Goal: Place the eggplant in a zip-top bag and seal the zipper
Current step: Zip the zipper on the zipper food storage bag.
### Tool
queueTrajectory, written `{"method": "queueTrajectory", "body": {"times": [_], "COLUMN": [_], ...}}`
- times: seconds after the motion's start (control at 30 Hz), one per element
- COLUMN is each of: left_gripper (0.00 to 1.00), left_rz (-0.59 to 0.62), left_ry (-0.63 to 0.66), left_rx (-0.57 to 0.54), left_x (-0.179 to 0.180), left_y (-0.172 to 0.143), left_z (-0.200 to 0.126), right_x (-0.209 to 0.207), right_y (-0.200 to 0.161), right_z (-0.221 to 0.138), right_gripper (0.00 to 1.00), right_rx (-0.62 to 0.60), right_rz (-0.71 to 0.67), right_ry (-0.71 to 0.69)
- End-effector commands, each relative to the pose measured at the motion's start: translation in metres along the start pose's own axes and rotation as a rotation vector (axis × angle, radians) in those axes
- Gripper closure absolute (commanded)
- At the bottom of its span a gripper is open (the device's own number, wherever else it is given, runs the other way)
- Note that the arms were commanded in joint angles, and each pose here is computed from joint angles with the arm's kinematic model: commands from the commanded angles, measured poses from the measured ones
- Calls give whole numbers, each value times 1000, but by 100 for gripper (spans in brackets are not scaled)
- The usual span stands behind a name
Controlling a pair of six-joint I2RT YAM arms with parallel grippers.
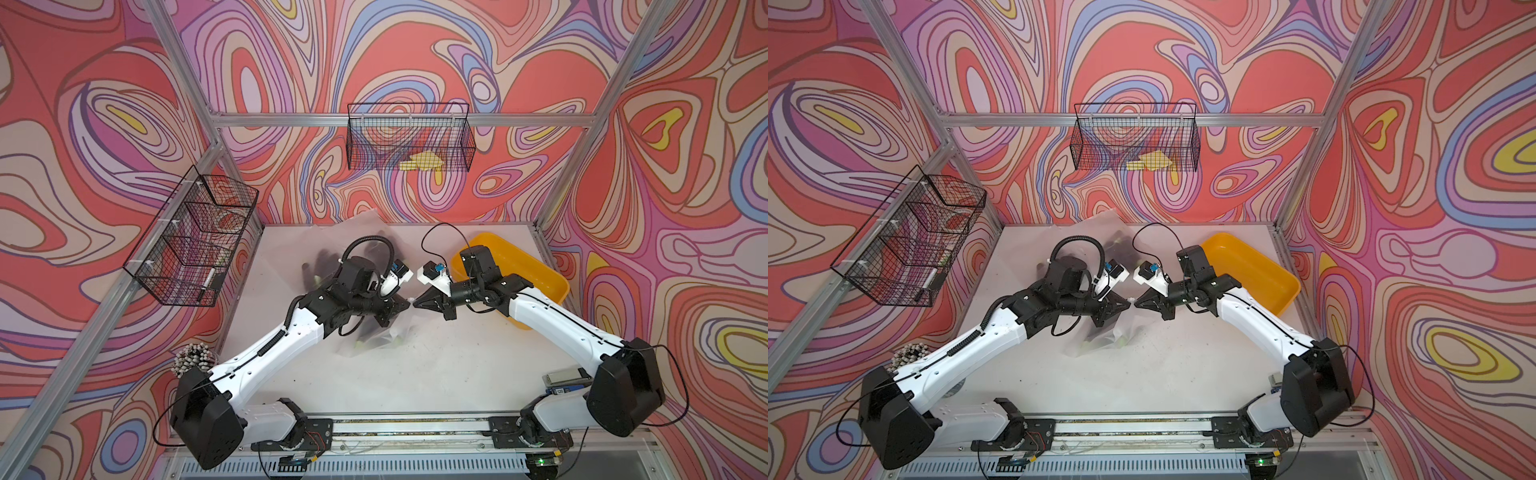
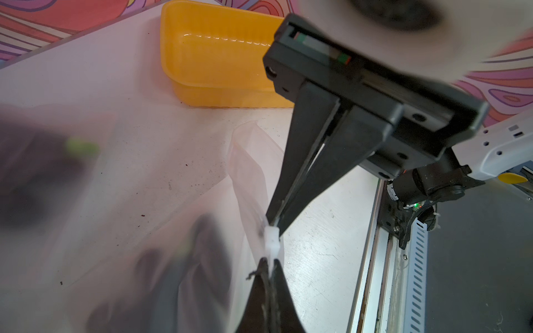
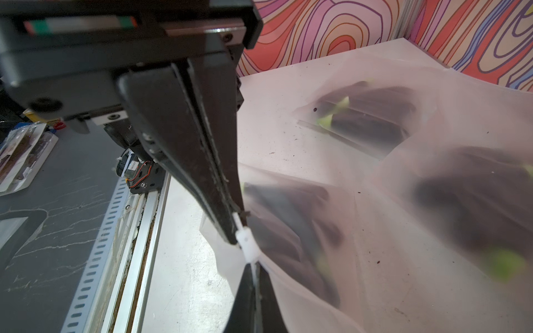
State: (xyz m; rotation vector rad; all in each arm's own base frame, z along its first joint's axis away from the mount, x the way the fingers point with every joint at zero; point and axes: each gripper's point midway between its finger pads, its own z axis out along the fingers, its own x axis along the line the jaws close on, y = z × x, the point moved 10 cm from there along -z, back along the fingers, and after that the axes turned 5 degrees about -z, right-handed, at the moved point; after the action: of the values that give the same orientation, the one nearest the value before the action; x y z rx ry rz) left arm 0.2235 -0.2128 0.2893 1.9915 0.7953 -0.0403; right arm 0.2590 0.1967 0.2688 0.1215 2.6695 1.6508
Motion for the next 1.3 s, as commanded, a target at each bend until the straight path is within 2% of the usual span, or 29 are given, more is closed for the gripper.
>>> {"method": "queueTrajectory", "body": {"times": [0.0,0.07,0.13,0.27,0.47,0.6,0.67,0.83,0.93,1.0,1.1,1.27], "left_gripper": [96,90,89,100,100,92,92,100,100,100,100,100], "left_rz": [15,12,9,14,8,10,11,17,18,15,18,30], "left_ry": [-18,-21,-24,-26,-16,-12,-6,-5,-9,-12,-14,-33], "left_rx": [-9,-13,-12,-2,11,24,28,15,13,8,5,35], "left_x": [-3,-3,-2,-2,-2,-2,-2,-4,-4,-3,-4,-5], "left_y": [2,3,4,4,1,0,-1,-1,0,1,1,-3], "left_z": [-3,-1,0,0,-1,-3,-4,-6,-6,-5,-6,-11], "right_x": [-3,-1,-1,0,2,1,1,2,2,2,4,-4], "right_y": [3,5,6,4,4,5,5,4,5,4,4,11], "right_z": [4,6,6,7,5,5,5,4,4,4,3,-18], "right_gripper": [97,97,97,97,97,98,98,98,96,92,68,56], "right_rx": [-1,1,4,13,2,-4,-5,-4,-2,1,2,-39], "right_rz": [-4,-13,-17,-18,-27,-23,-22,-18,-19,-17,-35,-133], "right_ry": [17,30,30,26,15,10,9,10,8,13,13,-59]}}
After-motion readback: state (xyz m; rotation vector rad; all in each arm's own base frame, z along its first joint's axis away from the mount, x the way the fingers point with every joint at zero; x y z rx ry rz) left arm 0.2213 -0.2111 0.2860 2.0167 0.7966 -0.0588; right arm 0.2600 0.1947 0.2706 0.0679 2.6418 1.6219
